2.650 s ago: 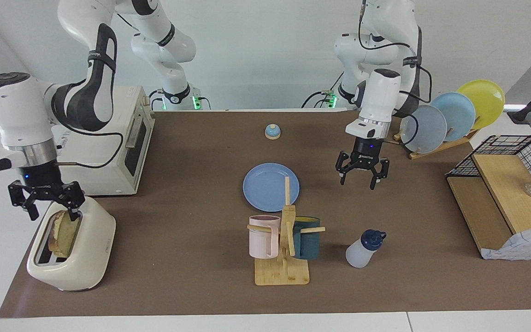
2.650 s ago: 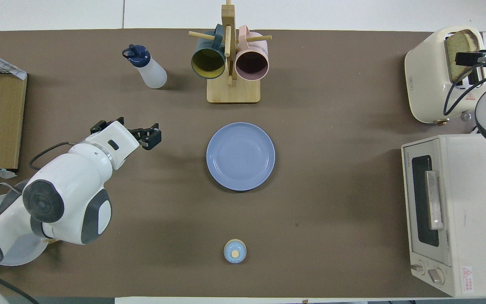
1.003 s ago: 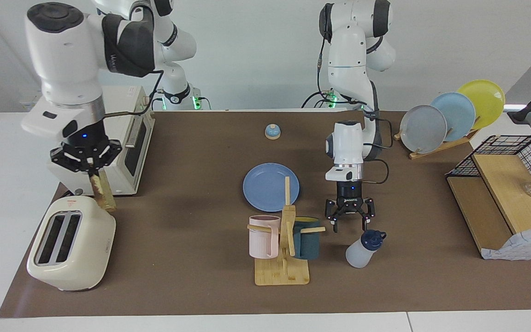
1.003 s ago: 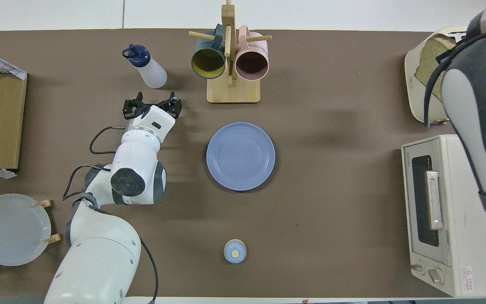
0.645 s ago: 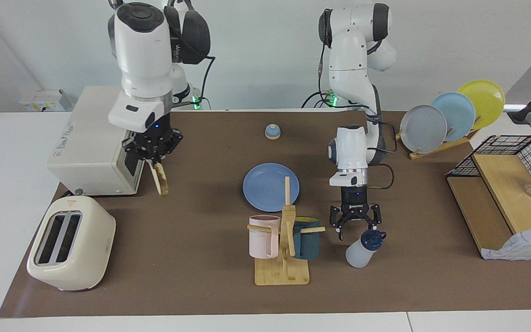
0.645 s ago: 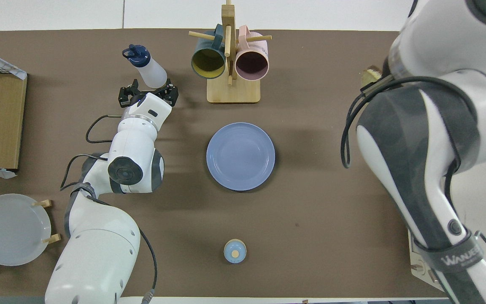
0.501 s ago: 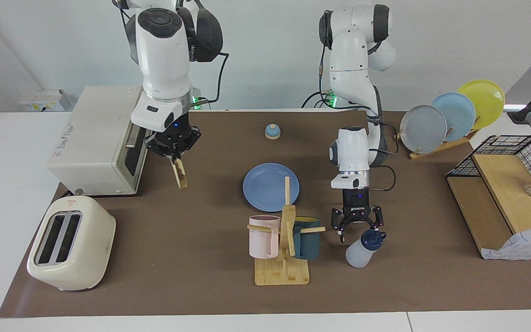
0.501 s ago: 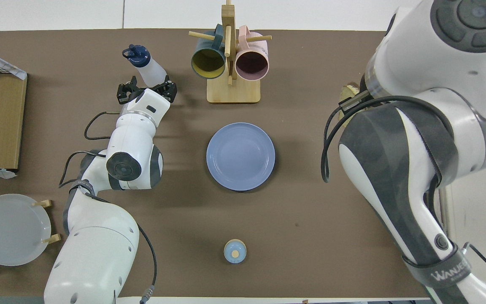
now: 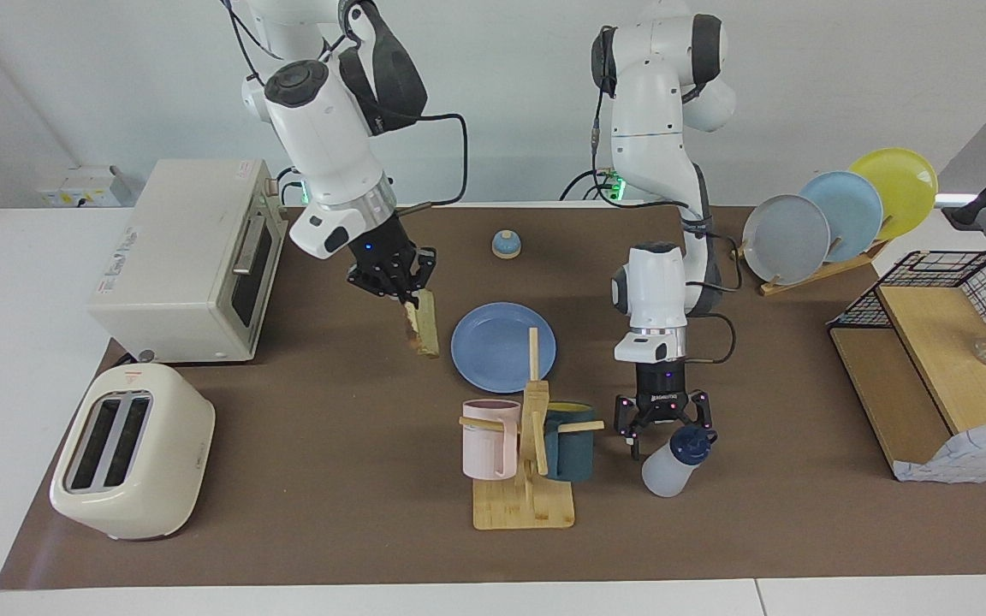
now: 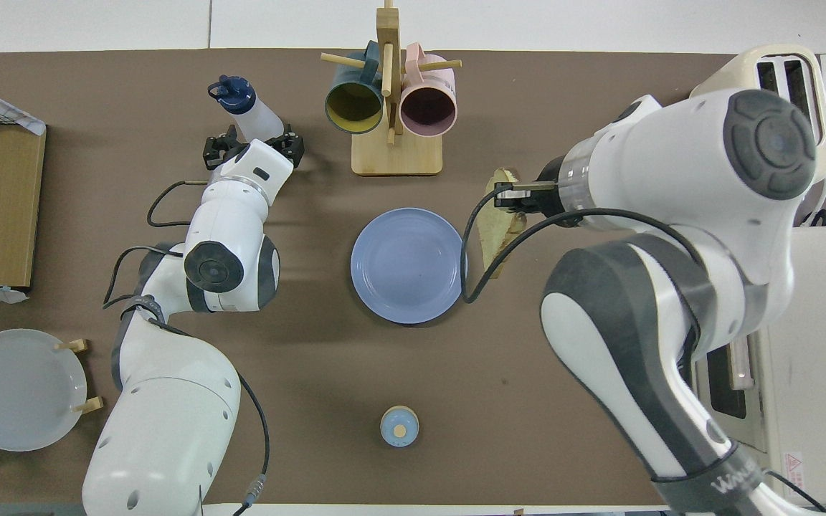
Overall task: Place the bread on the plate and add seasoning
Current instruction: 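Lower the bread slice onto the blue plate with the right gripper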
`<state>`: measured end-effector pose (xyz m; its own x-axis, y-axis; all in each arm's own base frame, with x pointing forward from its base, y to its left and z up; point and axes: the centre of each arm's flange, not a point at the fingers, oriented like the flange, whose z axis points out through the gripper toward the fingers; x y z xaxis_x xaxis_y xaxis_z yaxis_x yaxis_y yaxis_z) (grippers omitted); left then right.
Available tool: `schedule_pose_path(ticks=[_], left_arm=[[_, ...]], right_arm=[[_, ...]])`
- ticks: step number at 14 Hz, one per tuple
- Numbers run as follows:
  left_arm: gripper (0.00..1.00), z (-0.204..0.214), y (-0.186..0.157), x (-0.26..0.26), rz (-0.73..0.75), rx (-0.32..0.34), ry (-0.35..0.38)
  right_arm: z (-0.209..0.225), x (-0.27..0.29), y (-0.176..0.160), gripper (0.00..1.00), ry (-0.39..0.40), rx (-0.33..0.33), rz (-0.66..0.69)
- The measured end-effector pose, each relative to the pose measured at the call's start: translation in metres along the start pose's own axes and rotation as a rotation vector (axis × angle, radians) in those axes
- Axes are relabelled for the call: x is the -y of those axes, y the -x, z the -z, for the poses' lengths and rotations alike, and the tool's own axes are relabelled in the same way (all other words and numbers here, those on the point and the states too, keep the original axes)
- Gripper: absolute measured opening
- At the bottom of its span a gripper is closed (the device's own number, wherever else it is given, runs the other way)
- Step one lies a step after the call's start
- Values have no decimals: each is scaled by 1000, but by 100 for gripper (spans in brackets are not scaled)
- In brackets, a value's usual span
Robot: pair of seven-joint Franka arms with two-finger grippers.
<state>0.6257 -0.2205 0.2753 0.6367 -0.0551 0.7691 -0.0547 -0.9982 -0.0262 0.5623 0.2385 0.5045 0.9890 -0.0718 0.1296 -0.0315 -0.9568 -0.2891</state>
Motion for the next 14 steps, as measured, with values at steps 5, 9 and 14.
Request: schedule_pose_path(ticks=[5,9,14], left_arm=[[100,-5,-6,-2,-7,31,3],[100,-8,-9,5,-8,43,-4],[100,-9,-9,5,-3,46,-4]], right_arm=[[-69,30,60,7,-151,-149,-167],[-108,45,101,7,-191,-172,-177],[-124,27,113,7,-153,-161,-110]])
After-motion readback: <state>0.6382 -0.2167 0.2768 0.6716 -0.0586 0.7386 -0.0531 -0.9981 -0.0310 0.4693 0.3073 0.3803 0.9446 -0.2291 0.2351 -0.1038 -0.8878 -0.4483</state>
